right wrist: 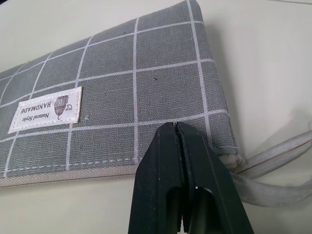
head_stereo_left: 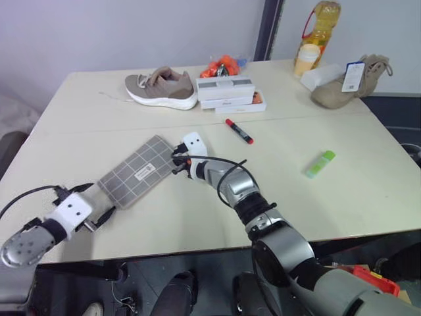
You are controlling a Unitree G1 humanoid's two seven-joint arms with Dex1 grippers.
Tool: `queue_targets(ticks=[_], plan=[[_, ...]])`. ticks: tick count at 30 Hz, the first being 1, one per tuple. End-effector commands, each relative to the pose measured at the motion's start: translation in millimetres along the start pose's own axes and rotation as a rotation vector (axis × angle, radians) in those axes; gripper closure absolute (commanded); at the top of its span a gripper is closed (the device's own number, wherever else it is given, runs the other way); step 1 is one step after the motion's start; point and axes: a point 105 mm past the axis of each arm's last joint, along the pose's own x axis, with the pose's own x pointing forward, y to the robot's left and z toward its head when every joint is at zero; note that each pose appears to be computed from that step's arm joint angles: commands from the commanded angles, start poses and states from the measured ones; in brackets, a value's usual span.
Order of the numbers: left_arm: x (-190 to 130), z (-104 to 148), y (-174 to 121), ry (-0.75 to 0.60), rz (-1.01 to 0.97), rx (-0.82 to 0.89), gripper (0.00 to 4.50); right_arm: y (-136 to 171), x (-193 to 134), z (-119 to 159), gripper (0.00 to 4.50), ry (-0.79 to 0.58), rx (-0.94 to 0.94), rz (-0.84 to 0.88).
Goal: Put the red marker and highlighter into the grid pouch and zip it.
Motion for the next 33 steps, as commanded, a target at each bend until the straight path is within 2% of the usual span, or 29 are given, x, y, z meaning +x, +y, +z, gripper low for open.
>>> queue_targets(ticks=[1,10,13,20,25,30,33], plan=[[11,1,-5,-0.04,-0.062,0.17,0.0,11,2,16,4.45,-0.054,-0.019,0.028],[32,17,-6,-0.178,-0.137,0.246,0.0,12,2,16,4.45,-0.061,-0.02,0.021],[35,28,-10,-0.245,-0.156,0.276,0.82,12,1,13,4.5,-0.058,-0.024,0.02],[36,42,-9,-0.325,-0.148,0.266,4.35,13,1,10,4.5,-0.049,-0.041,0.021],[35,39,-8,-0.318,-0.121,0.187,4.44,13,0,14,4.5,-0.067,-0.05,0.019],[45,59,5,-0.352,0.002,-0.033,4.44,-8,-20,46,4.5,-0.202,-0.208,-0.032],[52,82,1,-0.402,0.023,-0.123,4.5,-21,-46,61,3.6,-0.254,-0.242,-0.001]])
